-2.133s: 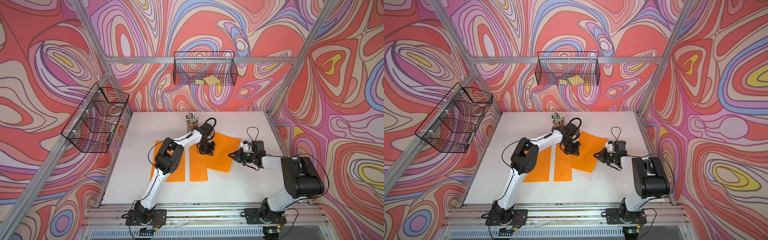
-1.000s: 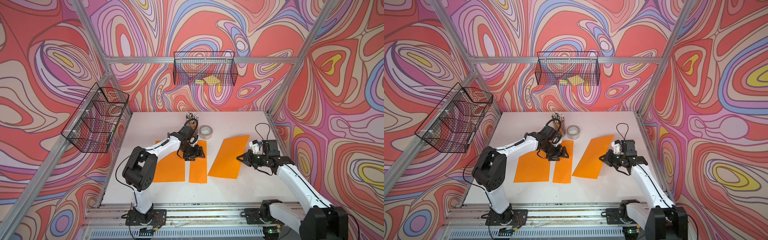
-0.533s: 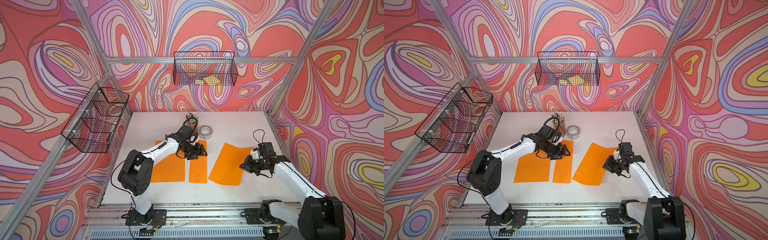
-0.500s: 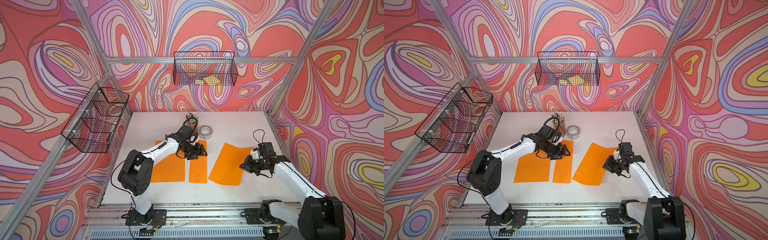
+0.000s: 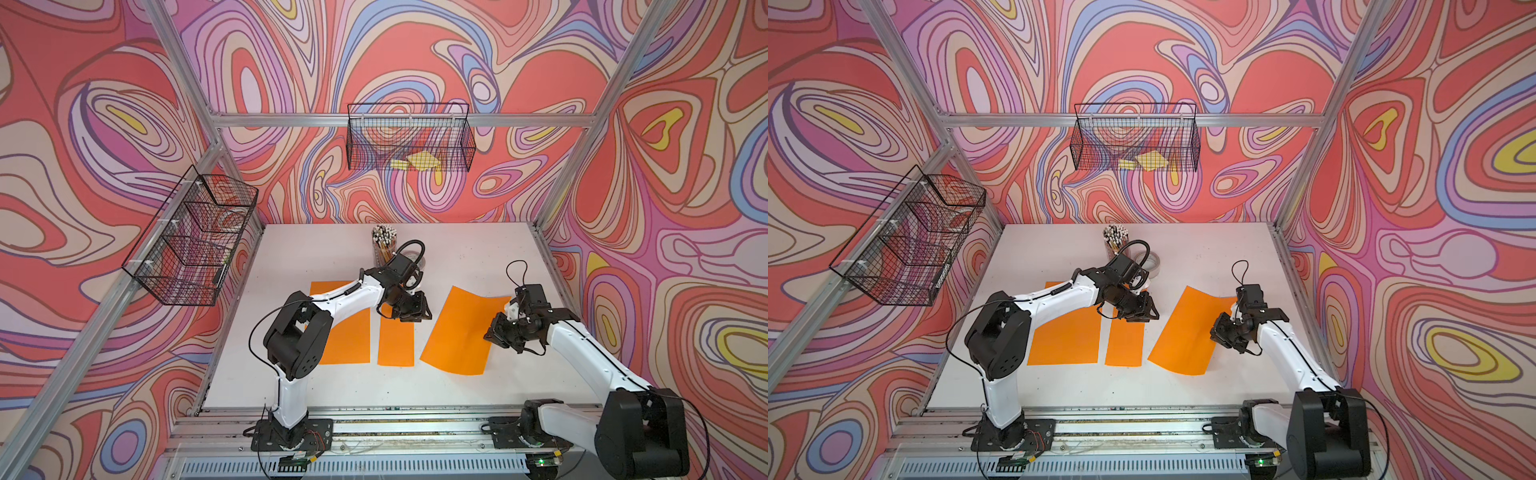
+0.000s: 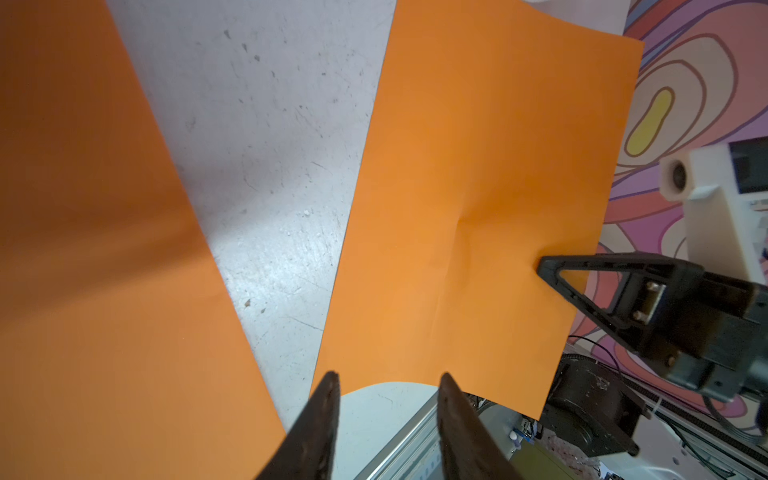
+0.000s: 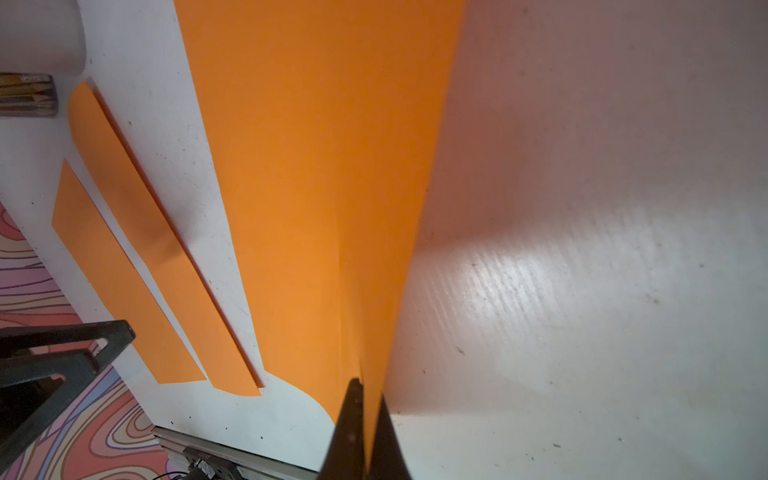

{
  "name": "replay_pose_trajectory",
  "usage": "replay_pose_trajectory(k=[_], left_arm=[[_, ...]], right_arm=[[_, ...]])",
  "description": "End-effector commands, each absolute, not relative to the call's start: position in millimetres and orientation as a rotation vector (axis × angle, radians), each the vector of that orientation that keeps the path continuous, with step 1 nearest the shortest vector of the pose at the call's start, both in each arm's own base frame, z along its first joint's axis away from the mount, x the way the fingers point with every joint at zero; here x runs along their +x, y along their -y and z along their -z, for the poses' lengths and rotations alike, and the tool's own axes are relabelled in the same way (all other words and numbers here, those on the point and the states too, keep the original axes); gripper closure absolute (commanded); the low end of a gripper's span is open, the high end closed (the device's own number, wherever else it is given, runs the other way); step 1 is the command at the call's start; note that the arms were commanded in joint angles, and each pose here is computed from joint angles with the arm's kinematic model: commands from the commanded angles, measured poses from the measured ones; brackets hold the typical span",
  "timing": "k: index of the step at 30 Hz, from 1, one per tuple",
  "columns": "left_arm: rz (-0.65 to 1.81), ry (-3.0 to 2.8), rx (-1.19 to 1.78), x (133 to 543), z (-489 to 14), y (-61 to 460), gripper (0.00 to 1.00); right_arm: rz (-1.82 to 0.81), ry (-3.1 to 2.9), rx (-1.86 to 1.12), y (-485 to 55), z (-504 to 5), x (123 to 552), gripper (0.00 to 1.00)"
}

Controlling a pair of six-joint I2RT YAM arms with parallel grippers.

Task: Fold the rectangular paper in half along the long edge
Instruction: Adjust the paper at the center of the board.

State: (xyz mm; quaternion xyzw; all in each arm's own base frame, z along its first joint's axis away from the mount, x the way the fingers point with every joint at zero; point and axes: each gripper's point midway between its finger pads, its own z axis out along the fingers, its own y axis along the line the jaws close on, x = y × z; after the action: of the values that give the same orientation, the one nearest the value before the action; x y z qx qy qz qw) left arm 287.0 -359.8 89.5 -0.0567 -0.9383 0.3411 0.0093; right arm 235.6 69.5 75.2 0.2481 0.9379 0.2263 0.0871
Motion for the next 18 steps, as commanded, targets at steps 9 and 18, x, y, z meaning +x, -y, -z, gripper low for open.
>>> replay_pose_trajectory(k=[9,18], left_arm=[[-1.024,2.873,-0.214,268,-63,396,0.79],[-0.969,2.854,-0.211,261,-44,400,0.83]], right_arm=[[-0.654,-2.812,0.704,-69,-73,238,1.00],[-0.671,-2.800,0.697,-71,-82,242,1.00]])
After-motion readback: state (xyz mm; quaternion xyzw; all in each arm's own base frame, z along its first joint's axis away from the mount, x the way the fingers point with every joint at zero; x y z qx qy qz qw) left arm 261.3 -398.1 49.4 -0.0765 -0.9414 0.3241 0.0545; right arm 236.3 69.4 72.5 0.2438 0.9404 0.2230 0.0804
